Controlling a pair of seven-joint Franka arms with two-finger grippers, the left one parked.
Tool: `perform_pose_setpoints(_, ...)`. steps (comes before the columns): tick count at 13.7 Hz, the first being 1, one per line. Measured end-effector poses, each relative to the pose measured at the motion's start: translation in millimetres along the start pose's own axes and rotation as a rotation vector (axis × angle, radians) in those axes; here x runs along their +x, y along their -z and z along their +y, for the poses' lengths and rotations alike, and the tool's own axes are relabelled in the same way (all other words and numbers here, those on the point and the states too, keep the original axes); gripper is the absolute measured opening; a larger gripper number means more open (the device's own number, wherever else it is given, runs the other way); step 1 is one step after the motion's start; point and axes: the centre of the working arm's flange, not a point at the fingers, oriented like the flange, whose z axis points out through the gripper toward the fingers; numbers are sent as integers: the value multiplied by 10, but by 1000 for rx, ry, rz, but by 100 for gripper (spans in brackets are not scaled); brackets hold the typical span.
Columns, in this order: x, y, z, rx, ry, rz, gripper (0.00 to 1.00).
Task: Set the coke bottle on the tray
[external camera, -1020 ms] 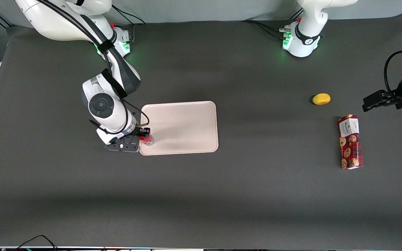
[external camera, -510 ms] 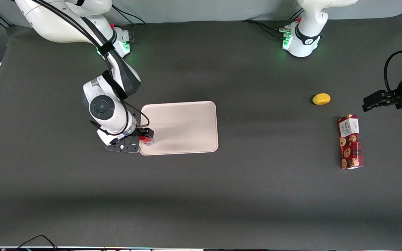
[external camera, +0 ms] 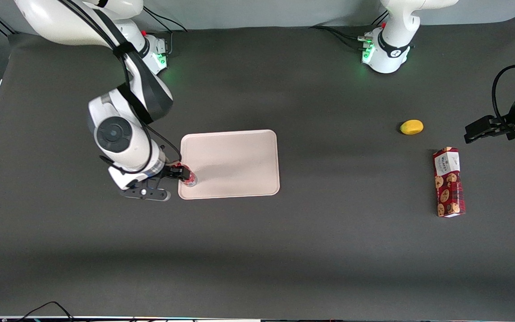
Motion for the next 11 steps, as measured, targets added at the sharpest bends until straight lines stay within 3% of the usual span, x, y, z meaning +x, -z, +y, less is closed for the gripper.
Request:
perform_pose_setpoints(3, -84, 917, 241, 3, 73, 75, 100)
perform_pose_setpoints(6, -214, 1637, 1019, 17, 132, 114, 100)
perform_pose_setpoints(8, -315, 1833, 1578, 28, 127, 125, 100)
perform_pose_setpoints(11, -467, 1805, 1932, 29, 88, 113, 100)
